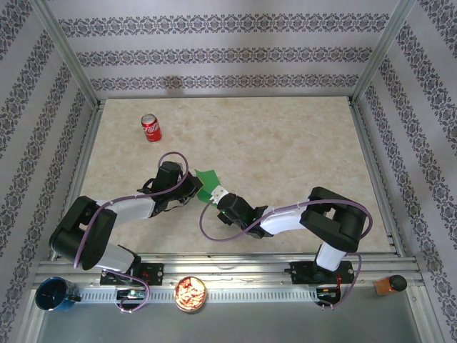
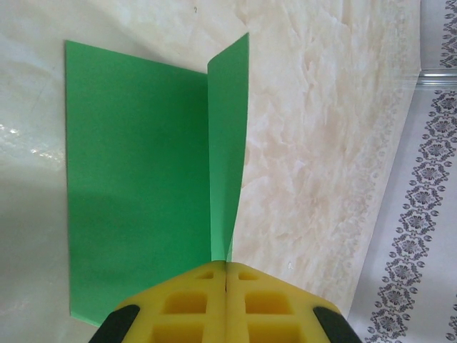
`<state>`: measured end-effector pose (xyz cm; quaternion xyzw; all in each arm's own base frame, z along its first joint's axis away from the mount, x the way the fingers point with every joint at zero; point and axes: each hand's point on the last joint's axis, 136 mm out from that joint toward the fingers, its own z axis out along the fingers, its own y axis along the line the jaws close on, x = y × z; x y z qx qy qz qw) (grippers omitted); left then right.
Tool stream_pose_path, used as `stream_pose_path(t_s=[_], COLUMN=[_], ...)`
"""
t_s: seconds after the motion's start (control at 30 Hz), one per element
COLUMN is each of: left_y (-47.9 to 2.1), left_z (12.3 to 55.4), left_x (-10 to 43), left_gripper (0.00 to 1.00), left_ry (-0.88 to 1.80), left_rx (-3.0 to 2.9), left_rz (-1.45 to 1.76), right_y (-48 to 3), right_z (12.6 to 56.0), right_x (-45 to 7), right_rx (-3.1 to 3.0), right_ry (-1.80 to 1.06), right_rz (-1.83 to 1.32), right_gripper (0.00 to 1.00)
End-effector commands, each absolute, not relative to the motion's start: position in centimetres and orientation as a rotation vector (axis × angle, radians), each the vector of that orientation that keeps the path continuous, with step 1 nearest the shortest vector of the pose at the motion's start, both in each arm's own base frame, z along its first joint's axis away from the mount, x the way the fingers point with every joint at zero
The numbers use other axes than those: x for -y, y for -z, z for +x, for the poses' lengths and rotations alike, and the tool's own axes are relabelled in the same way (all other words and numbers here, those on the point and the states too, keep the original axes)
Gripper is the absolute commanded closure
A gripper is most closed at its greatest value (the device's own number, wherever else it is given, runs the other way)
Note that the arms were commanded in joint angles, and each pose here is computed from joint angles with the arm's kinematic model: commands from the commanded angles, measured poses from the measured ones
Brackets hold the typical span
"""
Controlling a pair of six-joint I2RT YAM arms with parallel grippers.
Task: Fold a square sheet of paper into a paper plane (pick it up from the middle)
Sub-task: Fourth fold the wing at the center of the table.
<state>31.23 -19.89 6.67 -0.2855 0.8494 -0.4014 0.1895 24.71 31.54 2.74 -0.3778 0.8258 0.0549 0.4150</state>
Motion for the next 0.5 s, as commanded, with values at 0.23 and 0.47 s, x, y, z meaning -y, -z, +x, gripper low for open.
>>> stream_pose_path(t_s=[0.23, 0.47], left_y=[-7.98, -8.48], left_z=[31.45, 31.47], left_x=[20.27, 20.15], left_gripper=[1.00, 0.95], left_ry=[1.127, 1.117], left_rx=[-2.380, -2.373], left_rz=[-0.773, -0.752], right_y=[-2.73, -3.07], right_z=[24.71, 24.65], right_x=[-31.81, -32.32], right_rx=[-2.095, -2.127], right_ry=[-0.188, -0.310], right_rz=[-0.911, -0.870], right_gripper=[0.84, 0.97])
